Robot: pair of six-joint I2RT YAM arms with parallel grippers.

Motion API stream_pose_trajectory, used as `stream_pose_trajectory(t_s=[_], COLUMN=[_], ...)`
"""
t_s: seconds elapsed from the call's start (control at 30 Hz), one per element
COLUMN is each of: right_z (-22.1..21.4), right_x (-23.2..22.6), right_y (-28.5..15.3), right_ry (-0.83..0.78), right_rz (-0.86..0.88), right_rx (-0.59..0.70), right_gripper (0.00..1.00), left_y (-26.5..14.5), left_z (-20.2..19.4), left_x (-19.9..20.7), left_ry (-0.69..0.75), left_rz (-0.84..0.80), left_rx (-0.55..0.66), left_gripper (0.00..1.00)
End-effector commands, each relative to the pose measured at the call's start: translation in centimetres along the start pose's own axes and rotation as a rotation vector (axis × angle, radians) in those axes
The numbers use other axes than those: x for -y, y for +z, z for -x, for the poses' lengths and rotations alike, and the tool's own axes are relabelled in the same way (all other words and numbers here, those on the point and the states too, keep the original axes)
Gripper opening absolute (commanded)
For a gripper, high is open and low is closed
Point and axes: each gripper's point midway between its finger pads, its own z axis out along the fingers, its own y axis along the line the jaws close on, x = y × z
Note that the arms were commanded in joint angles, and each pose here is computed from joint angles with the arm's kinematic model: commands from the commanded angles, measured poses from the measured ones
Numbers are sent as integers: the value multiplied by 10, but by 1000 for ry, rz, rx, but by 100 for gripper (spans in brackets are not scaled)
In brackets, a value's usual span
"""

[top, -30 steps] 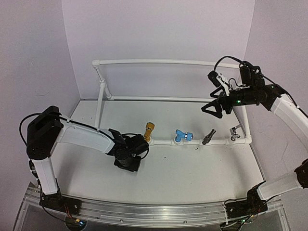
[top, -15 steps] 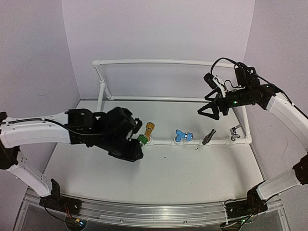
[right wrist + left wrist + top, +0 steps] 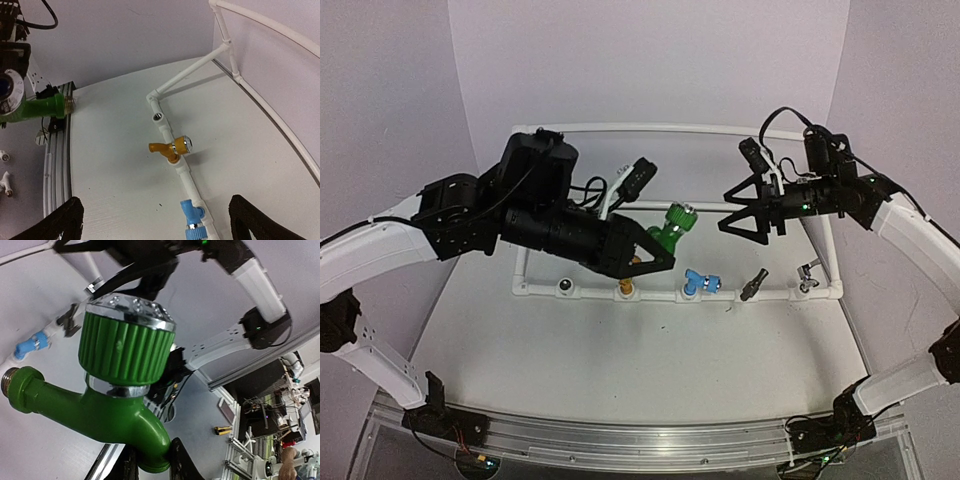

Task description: Install the water faucets

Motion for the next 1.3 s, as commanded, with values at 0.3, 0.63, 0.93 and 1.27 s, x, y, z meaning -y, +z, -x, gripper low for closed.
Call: stream_pose_trajectory(t_s=[0.3,0.63,0.93,1.27], right_z=[81,78,79,95], right_x=[-73,-117,-145,-167], right_y=[-24,-28,-27,-44], right_ry=[-200,-236,-254,-261], right_rz=[306,416,506,594], right_rx=[260,234,223,252], right_gripper=[91,91,89,74], left_y=[-46,-48,-44,-36], left_z=[62,55,53,56], left_x=[114,112,116,104], left_ry=[179,88,52,-22], left_rz=[-526,-652,-735,-763], left_rx=[158,120,84,60], left_gripper=[0,0,0,0])
